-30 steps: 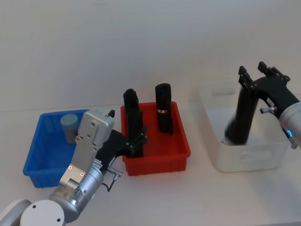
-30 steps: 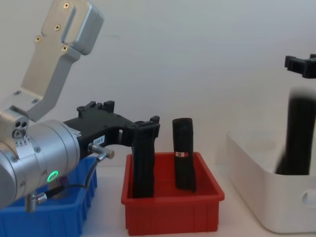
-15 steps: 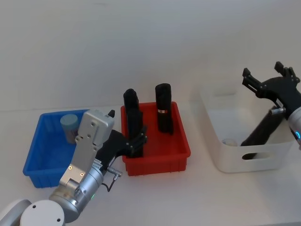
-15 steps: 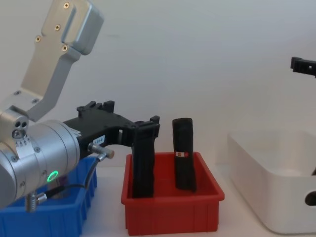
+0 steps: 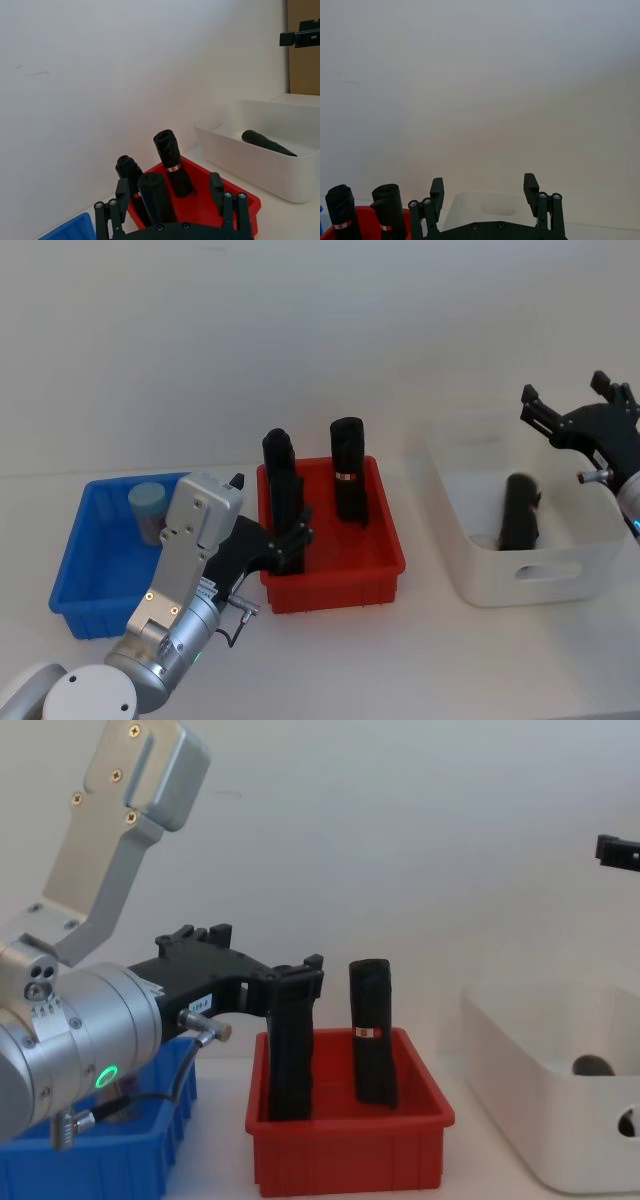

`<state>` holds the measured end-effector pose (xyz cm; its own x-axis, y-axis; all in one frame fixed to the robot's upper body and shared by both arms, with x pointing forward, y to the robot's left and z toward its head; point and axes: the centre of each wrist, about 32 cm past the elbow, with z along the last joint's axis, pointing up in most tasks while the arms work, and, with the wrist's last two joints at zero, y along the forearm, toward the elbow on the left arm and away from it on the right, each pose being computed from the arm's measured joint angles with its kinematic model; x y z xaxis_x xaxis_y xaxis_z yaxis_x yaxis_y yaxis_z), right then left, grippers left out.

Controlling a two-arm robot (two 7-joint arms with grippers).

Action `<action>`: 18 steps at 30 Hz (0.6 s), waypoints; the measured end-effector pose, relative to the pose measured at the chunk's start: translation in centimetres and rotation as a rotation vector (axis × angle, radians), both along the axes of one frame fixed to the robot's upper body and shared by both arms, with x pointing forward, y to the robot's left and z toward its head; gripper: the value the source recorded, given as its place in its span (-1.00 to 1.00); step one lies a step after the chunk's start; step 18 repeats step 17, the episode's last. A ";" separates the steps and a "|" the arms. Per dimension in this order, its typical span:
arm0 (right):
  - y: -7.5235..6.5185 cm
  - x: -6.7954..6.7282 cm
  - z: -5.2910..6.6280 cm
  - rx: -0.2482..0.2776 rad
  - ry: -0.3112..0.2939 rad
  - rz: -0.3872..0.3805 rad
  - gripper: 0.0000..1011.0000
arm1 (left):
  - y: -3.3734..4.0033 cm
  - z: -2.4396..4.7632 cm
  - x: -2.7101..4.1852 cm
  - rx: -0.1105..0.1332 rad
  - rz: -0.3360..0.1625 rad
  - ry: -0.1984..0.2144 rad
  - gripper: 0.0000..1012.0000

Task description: Pick the cotton swabs from the blue box and place them into the white box.

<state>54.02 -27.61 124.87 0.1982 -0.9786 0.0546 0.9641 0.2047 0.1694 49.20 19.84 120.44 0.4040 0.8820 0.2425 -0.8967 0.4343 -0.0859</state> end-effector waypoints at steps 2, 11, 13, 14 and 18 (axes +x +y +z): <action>0.0 0.0 0.0 0.000 0.000 -0.001 0.98 | 0.00 0.00 0.00 0.000 0.000 0.000 0.98; -0.1 0.0 0.0 0.001 -0.001 -0.002 0.98 | 0.00 0.00 0.00 0.000 0.000 0.000 0.98; -0.1 0.0 0.0 0.001 -0.001 -0.003 0.98 | 0.00 0.00 0.00 0.000 0.000 0.000 0.98; -0.1 0.0 0.0 0.001 -0.002 -0.003 0.98 | 0.00 0.00 0.00 0.000 0.000 0.000 0.98; -0.1 0.0 0.0 0.001 -0.002 -0.003 0.98 | 0.00 0.00 0.00 0.000 0.000 0.000 0.98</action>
